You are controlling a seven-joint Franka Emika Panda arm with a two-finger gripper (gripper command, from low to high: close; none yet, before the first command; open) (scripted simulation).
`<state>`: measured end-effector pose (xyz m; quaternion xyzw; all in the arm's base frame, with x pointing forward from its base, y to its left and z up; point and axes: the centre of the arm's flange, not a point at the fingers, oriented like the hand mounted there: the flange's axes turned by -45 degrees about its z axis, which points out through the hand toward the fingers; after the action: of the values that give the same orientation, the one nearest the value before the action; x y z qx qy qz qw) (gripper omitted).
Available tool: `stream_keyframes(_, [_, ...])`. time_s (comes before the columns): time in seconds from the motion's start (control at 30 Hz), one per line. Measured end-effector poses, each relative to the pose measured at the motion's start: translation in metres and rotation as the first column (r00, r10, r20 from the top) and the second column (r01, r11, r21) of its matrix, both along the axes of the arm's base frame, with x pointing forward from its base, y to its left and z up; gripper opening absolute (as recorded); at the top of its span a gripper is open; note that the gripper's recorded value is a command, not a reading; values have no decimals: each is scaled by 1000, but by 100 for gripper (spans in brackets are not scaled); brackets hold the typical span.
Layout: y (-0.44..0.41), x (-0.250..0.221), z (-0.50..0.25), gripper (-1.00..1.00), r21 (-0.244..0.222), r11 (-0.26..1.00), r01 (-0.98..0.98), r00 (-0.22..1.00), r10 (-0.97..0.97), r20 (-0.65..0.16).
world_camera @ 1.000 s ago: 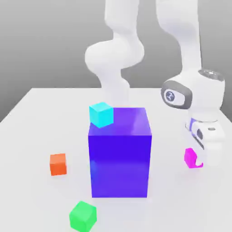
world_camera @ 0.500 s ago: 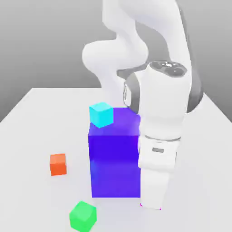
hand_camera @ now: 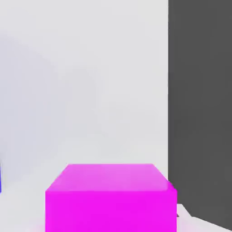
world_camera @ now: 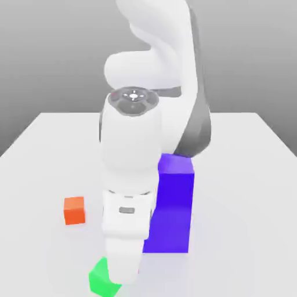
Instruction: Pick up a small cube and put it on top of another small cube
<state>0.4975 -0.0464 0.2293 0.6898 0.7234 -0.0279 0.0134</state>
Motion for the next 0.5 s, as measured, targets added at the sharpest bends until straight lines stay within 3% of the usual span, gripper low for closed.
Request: stream_keyframes(0.5, [-33, -30, 4, -100, 56, 938, -342, 939, 343, -14])
